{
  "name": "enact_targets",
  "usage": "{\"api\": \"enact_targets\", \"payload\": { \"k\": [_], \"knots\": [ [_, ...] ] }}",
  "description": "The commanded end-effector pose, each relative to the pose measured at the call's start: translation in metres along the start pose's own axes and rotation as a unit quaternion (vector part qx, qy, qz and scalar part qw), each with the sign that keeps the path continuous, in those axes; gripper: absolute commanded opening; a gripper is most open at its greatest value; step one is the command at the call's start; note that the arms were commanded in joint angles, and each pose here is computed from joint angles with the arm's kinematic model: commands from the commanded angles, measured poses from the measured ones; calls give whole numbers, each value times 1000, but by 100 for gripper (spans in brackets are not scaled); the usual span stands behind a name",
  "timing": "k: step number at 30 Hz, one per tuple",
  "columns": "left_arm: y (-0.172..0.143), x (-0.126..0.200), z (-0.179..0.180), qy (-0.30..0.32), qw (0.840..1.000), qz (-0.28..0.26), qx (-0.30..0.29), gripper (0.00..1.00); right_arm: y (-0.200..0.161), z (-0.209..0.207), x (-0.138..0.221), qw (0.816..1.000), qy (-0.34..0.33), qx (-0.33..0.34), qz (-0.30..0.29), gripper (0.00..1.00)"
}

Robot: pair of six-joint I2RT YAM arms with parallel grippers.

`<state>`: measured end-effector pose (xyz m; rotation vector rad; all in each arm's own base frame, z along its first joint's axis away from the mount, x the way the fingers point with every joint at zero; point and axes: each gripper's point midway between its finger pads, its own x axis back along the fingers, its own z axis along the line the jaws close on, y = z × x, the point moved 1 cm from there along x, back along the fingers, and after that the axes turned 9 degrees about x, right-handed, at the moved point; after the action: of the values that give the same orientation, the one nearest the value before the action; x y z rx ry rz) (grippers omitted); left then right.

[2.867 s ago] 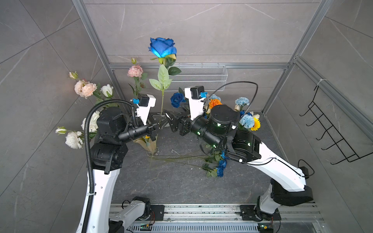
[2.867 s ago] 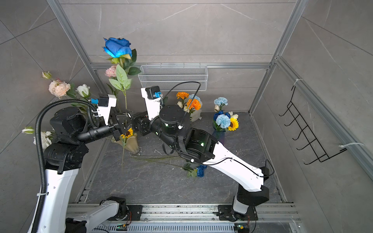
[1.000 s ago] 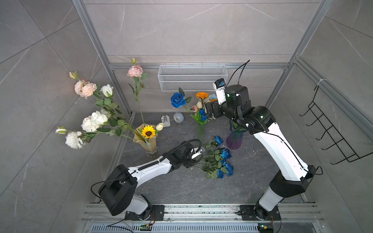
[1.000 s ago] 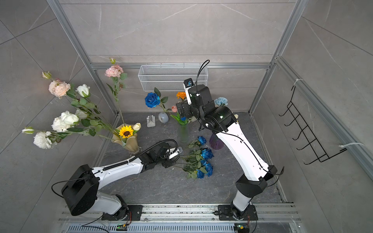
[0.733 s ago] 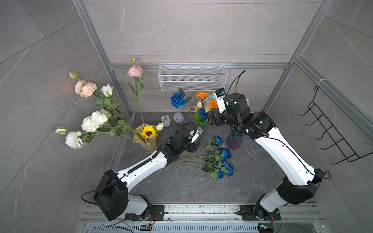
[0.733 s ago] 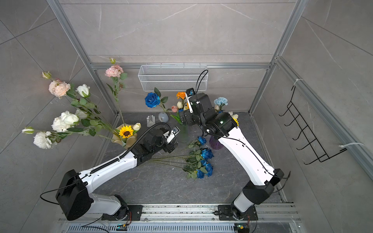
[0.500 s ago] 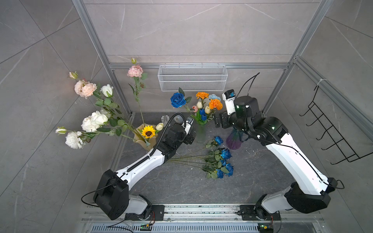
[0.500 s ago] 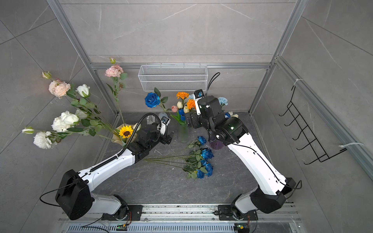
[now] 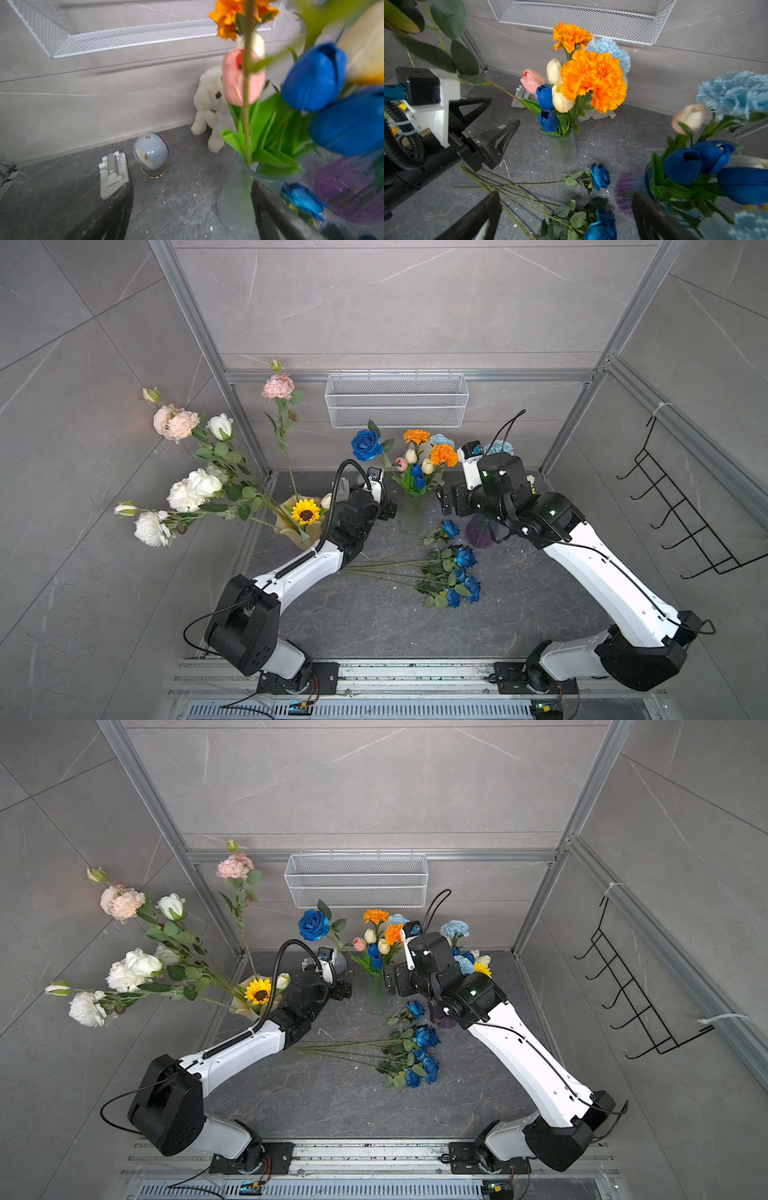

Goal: Pick out blue flowers from the vase
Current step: Pick up the flower from the vase.

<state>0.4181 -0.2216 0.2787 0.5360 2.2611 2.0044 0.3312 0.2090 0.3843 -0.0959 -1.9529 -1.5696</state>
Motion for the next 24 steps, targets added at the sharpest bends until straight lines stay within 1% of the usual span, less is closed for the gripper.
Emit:
{"api": "enact_targets", "payload": {
  "k": [1, 5, 8, 12, 13, 16, 21, 22, 24],
  "knots": [
    [48, -4, -1, -5, 996, -77, 47, 89, 8, -7, 7, 999, 4, -23, -21, 100],
    [56, -10, -4, -17, 994, -91, 56, 87, 4, -13, 4, 999, 5, -35, -20, 100],
    [59, -14, -12, -37, 993, -92, 61, 85, -2, -17, -2, 999, 4, -42, -11, 100],
    [61, -8, -22, -64, 993, -80, 62, 75, -5, -21, -6, 999, 5, -49, -9, 100],
    [60, -5, -23, -67, 994, -71, 54, 74, -5, -22, -6, 999, 5, -51, -10, 100],
    [47, 4, -29, -73, 997, -31, 12, 74, -2, -25, -6, 998, 6, -55, -15, 100],
    [29, 19, -37, -87, 995, 20, -32, 74, -3, -26, -10, 998, 8, -58, -14, 100],
    [28, 21, -38, -89, 995, 24, -37, 74, -2, -25, -10, 998, 9, -59, -15, 100],
    [33, 25, -40, -94, 995, 11, -40, 75, -1, -24, -9, 998, 12, -61, -18, 100]
  ]
}}
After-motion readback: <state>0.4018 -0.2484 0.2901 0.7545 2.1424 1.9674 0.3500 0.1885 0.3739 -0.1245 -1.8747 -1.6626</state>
